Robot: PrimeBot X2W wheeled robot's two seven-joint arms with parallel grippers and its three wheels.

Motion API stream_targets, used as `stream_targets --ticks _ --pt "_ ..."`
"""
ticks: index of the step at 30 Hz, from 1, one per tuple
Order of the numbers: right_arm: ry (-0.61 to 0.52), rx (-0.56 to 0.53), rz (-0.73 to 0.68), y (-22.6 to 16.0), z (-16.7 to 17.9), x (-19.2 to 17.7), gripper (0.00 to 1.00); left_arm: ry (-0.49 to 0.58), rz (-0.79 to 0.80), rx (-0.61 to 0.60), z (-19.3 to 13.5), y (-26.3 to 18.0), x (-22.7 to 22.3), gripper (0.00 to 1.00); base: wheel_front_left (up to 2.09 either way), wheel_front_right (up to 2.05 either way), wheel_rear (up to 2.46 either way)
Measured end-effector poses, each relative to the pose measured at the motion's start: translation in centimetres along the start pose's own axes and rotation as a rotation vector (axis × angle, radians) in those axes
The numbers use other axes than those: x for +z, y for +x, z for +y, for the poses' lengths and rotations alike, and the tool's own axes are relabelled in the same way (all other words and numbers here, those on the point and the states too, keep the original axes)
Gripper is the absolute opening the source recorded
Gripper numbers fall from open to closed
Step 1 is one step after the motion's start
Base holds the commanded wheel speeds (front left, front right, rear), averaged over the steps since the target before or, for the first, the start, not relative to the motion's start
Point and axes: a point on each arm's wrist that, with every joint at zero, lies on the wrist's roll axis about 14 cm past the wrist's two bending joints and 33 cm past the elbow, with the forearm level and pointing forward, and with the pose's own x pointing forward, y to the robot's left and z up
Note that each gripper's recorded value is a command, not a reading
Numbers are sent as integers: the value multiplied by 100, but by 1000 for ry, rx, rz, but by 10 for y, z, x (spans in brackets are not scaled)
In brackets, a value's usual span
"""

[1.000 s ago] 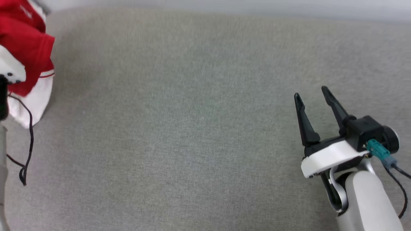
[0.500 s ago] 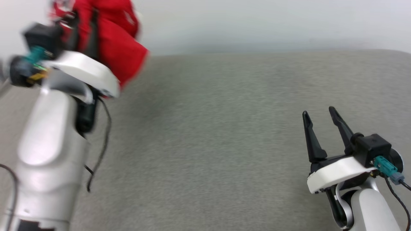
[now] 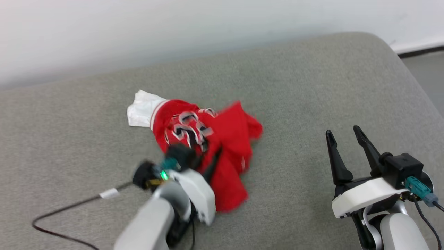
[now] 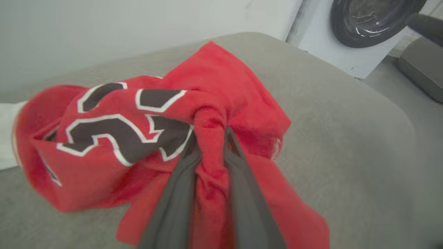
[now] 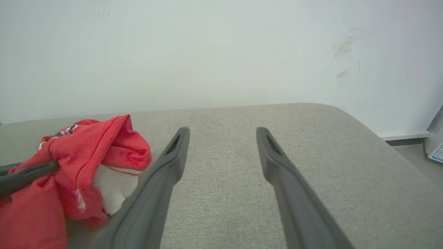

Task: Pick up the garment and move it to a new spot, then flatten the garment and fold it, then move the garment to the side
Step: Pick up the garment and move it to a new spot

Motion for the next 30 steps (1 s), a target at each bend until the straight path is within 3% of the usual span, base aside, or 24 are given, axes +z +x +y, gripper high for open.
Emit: stream_targets --ticks 1,2,4,8,15,23,30 --pt "0 -5 8 0 -2 -3 100 -14 45 -17 -6 -2 -17 0 0 0 0" --pt "0 -8 15 0 -3 -6 100 -39 68 -33 -13 -3 -27 22 0 0 0" --pt "-1 -8 26 2 -2 -10 100 -40 81 -56 -19 -4 -35 100 0 0 0" --pt "-1 16 25 8 5 -11 100 -4 20 -62 -22 -7 -24 100 0 0 0" --pt "6 84 2 18 28 -5 100 60 -216 31 -8 -22 34 100 0 0 0" --pt "13 140 -20 20 49 4 100 72 -372 313 56 -67 77 100 0 0 0" --pt "11 144 -22 10 51 8 100 73 -384 534 103 -121 72 100 0 0 0"
